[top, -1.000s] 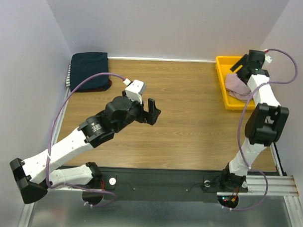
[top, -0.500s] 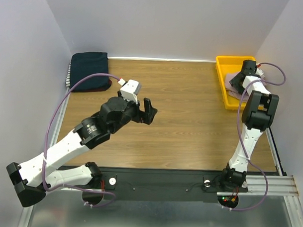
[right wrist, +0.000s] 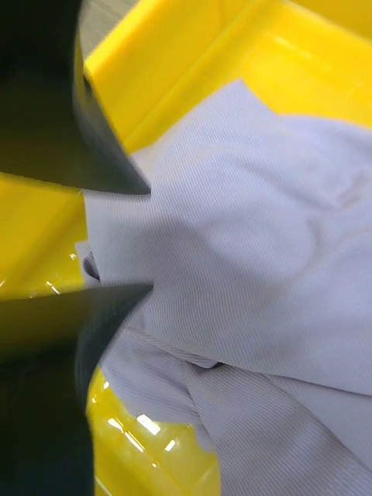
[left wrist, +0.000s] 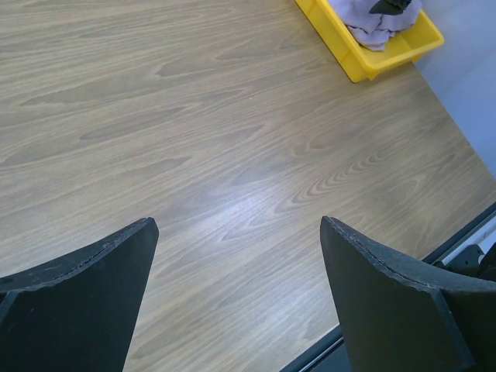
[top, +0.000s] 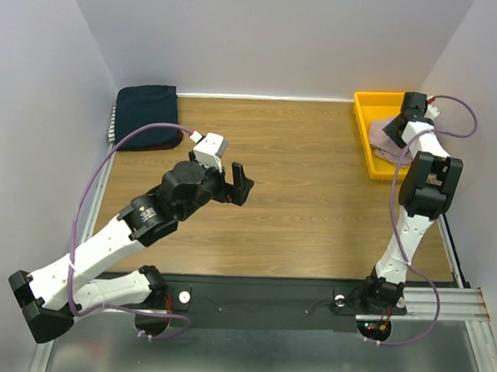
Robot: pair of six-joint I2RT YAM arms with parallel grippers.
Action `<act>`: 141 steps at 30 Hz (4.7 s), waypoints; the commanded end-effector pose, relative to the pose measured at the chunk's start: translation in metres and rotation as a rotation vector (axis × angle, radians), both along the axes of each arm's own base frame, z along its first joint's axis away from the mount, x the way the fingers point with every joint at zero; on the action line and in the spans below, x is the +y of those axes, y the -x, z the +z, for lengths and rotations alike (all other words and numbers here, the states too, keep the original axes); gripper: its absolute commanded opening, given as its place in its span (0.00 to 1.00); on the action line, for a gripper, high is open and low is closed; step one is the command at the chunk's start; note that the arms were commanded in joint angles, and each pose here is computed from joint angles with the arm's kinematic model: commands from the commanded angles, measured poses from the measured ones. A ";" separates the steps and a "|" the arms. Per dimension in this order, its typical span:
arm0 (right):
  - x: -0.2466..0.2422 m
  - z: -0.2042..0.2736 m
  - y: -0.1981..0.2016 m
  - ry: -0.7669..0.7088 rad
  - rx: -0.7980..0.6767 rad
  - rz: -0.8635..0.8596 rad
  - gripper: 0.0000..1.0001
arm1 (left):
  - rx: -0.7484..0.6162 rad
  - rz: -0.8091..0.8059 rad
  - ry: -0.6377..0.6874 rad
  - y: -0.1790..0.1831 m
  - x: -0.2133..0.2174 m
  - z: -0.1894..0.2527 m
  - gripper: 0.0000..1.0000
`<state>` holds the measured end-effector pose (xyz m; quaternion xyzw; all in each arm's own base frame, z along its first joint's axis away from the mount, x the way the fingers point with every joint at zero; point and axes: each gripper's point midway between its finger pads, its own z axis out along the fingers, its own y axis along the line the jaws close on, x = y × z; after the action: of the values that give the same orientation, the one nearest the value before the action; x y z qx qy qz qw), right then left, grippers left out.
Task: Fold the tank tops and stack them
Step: Grab the tank top from the pile, then move the tank top to the center of the board, then flatten the tank top out
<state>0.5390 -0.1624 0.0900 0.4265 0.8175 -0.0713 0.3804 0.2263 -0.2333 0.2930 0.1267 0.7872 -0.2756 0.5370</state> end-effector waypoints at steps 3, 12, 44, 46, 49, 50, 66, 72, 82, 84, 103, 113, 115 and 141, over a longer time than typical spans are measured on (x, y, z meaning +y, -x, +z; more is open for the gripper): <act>-0.004 0.027 -0.004 0.028 -0.058 0.001 0.42 | -0.036 0.011 0.031 -0.003 0.002 0.013 0.98; 0.000 -0.004 -0.006 -0.001 -0.012 0.014 0.51 | -0.030 0.007 0.027 -0.004 0.001 0.010 0.98; -0.004 0.176 -0.006 0.079 -0.358 -0.028 0.00 | -0.039 0.033 0.036 -0.008 0.009 0.018 0.98; -0.002 0.198 -0.002 0.081 -0.403 -0.026 0.00 | -0.048 0.037 0.046 -0.008 0.011 0.024 0.98; 0.010 0.236 0.005 0.063 -0.484 0.012 0.00 | -0.060 0.047 0.052 -0.009 0.014 0.029 0.98; 0.020 0.249 0.006 0.052 -0.514 0.039 0.00 | -0.062 0.054 0.052 -0.010 0.015 0.030 0.98; 0.247 0.439 0.115 0.014 -0.903 0.551 0.00 | -0.030 0.025 0.131 -0.011 -0.001 0.029 0.99; 0.301 0.426 0.155 -0.167 -0.916 0.708 0.00 | -0.003 0.019 0.178 -0.013 -0.010 0.026 0.99; 0.310 0.242 0.138 -0.234 -0.525 0.670 0.74 | 0.129 0.155 0.159 -0.038 -0.017 -0.037 0.99; 0.313 0.224 0.142 -0.242 -0.485 0.690 0.74 | 0.151 0.187 0.139 -0.040 -0.013 -0.051 0.99; 0.463 0.030 0.339 -0.106 -0.094 1.102 0.58 | 0.617 0.690 0.286 0.035 0.085 -0.230 0.68; 0.535 0.008 0.338 0.014 -0.050 1.354 0.58 | 0.636 0.889 0.337 0.033 0.110 -0.247 0.79; 0.542 0.003 0.336 0.027 -0.043 1.379 0.58 | 0.631 0.901 0.343 0.029 0.113 -0.247 0.78; 0.538 0.070 0.292 0.099 -0.253 1.209 0.00 | 0.433 0.684 0.287 -0.034 0.083 -0.144 0.00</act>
<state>0.2219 0.3667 0.0710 -0.1857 0.8999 0.1171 0.3768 0.2303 -0.1408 0.0651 -0.3029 0.8742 -0.1529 0.3472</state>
